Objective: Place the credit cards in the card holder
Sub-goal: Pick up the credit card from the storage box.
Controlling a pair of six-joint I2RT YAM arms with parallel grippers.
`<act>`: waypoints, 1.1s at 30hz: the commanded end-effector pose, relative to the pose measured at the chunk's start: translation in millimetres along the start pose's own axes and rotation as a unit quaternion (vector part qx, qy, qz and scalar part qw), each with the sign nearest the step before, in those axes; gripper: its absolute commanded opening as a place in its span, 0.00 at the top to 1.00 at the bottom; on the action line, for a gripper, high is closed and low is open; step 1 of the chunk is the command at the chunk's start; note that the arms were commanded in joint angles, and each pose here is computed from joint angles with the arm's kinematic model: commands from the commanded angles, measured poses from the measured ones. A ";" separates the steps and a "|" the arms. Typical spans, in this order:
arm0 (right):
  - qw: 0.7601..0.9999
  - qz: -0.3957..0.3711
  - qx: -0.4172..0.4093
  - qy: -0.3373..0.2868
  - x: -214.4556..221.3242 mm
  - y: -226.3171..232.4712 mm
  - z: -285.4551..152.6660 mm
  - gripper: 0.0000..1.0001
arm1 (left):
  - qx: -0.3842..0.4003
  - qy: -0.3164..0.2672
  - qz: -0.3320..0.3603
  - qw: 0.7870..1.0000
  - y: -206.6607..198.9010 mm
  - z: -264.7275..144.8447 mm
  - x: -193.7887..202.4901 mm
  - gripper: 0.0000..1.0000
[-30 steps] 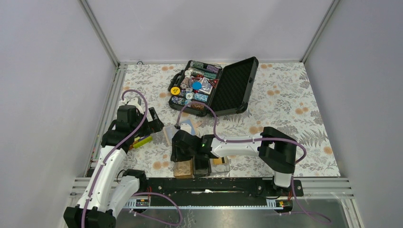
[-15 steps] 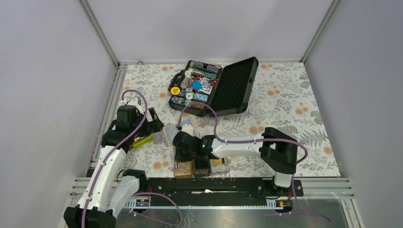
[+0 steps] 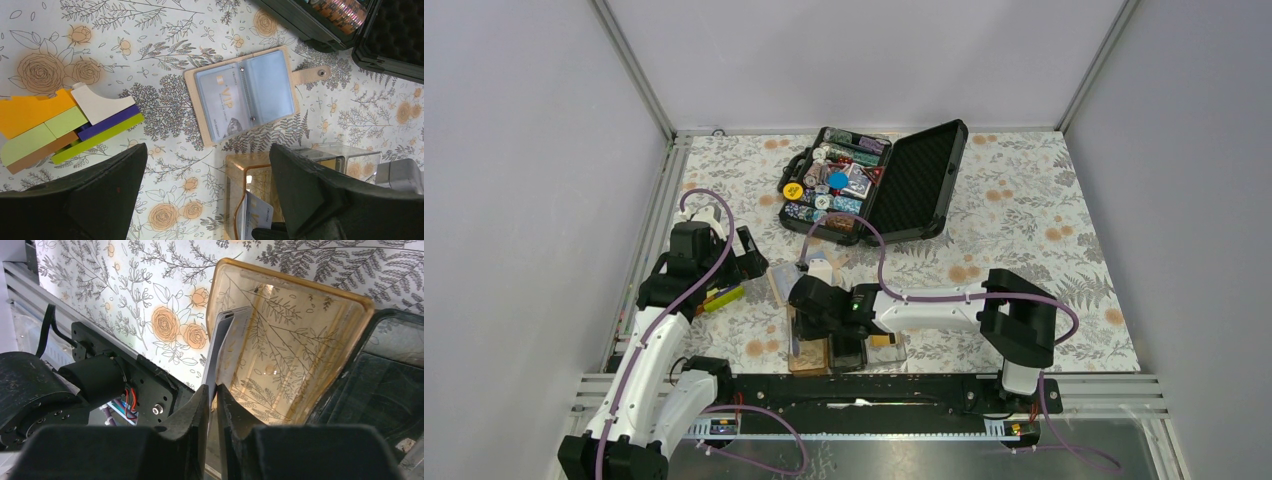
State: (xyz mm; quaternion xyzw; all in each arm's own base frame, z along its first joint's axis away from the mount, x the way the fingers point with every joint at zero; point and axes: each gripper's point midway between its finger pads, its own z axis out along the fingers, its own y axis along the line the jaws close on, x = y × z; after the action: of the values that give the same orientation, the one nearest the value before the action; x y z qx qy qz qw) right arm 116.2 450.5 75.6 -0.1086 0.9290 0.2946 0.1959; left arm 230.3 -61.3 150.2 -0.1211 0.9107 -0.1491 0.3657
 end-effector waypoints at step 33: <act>0.998 -0.019 -0.052 -0.008 -6.1 21.9 11.9 0.53 | 0.026 -0.026 -0.022 0.999 -10.9 -3.4 -10.8 0.01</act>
State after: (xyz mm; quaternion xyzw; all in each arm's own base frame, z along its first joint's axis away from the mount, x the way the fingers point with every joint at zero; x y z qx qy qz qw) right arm 115.0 459.5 69.6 -0.1325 0.9183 0.3131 0.2029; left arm 228.5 -63.7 154.6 -0.1347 0.9041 -0.1620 0.3718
